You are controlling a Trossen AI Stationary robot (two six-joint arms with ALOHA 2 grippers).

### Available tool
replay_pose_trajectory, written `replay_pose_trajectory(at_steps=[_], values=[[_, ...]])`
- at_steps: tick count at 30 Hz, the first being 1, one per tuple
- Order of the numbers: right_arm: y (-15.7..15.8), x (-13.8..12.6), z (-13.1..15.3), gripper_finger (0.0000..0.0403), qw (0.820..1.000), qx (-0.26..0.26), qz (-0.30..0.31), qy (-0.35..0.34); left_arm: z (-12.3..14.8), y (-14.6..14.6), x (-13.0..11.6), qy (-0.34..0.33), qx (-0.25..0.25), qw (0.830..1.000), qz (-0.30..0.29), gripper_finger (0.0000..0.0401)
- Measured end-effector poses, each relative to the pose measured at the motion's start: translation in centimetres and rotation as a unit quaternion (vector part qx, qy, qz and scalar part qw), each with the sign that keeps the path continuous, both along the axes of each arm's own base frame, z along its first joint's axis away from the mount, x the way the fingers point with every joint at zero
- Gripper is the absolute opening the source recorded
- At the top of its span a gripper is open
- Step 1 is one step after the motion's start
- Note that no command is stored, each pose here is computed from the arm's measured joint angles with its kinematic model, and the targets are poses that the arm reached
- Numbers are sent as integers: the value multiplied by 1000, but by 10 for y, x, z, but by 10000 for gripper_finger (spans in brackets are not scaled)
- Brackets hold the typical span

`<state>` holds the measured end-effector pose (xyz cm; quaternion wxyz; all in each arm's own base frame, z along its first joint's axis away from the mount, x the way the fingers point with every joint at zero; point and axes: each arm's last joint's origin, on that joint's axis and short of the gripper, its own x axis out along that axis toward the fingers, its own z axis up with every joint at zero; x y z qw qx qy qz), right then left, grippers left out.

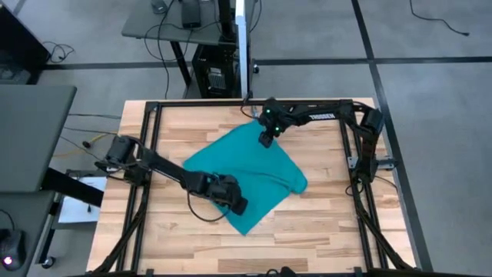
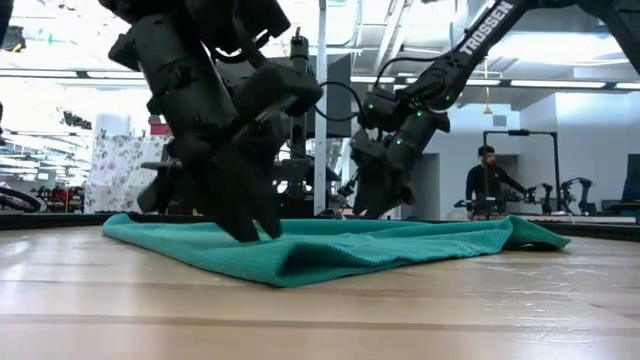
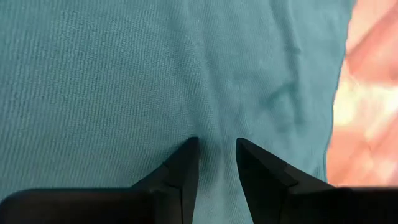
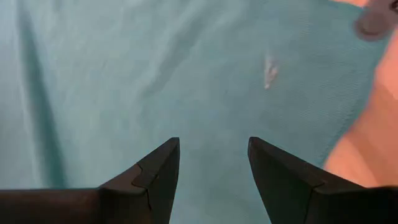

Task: Roll towel
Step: Fold the towel

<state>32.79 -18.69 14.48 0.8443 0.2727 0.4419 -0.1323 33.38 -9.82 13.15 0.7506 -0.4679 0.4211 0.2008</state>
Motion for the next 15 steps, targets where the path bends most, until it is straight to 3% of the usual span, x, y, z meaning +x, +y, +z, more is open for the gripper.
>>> replay_pose_trajectory(at_steps=[15], values=[[-47,-40,2,185,997,10,-75,21,-3,-33,-7,-2,-47,998,-49,92]])
